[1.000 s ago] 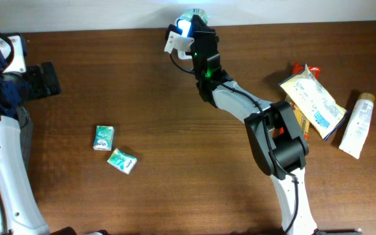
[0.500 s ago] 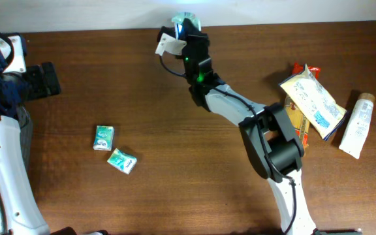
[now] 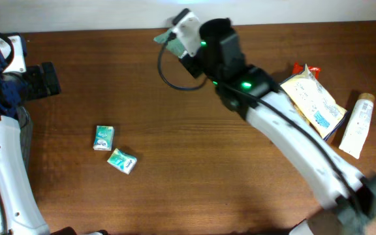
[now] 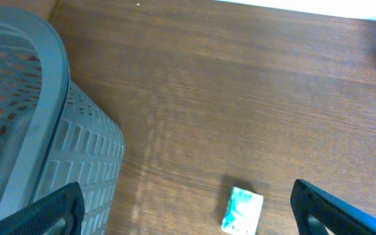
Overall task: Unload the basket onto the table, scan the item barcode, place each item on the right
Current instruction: 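Place wipes pack at right table edge and release right gripper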
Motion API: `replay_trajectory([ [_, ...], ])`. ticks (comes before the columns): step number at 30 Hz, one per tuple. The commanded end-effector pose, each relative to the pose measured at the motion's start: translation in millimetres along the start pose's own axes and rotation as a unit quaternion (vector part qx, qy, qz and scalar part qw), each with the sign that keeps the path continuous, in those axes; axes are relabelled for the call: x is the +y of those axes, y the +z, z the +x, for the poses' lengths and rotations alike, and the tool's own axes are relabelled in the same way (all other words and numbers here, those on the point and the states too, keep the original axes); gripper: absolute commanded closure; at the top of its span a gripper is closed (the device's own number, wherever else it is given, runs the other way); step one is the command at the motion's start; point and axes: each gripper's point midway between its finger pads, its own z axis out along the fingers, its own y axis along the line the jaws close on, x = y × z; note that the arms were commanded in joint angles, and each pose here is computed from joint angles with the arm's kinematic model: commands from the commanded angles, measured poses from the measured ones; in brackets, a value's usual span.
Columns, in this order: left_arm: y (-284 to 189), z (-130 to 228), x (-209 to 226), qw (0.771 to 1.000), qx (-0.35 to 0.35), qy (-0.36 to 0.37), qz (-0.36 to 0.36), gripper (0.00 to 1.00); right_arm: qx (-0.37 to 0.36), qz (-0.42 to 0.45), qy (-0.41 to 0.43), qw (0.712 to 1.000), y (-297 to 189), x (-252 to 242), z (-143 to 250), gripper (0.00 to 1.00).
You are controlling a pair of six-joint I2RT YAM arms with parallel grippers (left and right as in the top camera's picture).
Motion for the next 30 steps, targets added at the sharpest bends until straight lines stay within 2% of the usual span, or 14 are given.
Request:
replay_trajectory([
  [1, -3, -2, 2, 1.0, -0.005, -0.006, -0.003, 0.01, 0.005, -0.032, 0.098, 0.995, -58, -5, -7, 0.96],
  [5, -3, -2, 2, 1.0, -0.005, -0.006, -0.003, 0.01, 0.073, 0.018, 0.193, 0.978, -104, -52, 35, 0.96],
  [8, -3, -2, 2, 1.0, -0.005, -0.006, -0.003, 0.01, 0.165, 0.117, 0.331, 0.922, -128, -120, 110, 0.96],
  [13, -3, -2, 2, 1.0, -0.005, -0.006, -0.003, 0.01, 0.298, 0.212, 0.45, 0.815, -147, -182, 235, 0.96],
  [17, -3, -2, 2, 1.0, -0.005, -0.006, -0.003, 0.01, 0.379, 0.225, 0.497, 0.748, -139, -187, 315, 0.96],
  [21, -3, -2, 2, 1.0, -0.005, -0.006, -0.003, 0.01, 0.428, 0.219, 0.51, 0.714, -128, -184, 355, 0.96],
  [23, -3, -2, 2, 1.0, -0.005, -0.006, -0.003, 0.01, 0.44, 0.224, 0.509, 0.705, -129, -185, 364, 0.95],
  [25, -3, -2, 2, 1.0, -0.005, -0.006, -0.003, 0.01, 0.442, 0.233, 0.503, 0.705, -133, -187, 364, 0.68],
  [26, -3, -2, 2, 1.0, -0.005, -0.006, -0.003, 0.01, 0.444, 0.238, 0.5, 0.704, -136, -188, 363, 0.44],
  [27, -3, -2, 2, 1.0, -0.005, -0.006, -0.003, 0.01, 0.445, 0.241, 0.498, 0.704, -140, -188, 361, 0.32],
  [30, -3, -2, 2, 1.0, -0.005, -0.006, -0.003, 0.01, 0.446, 0.246, 0.492, 0.707, -151, -195, 343, 0.3],
])
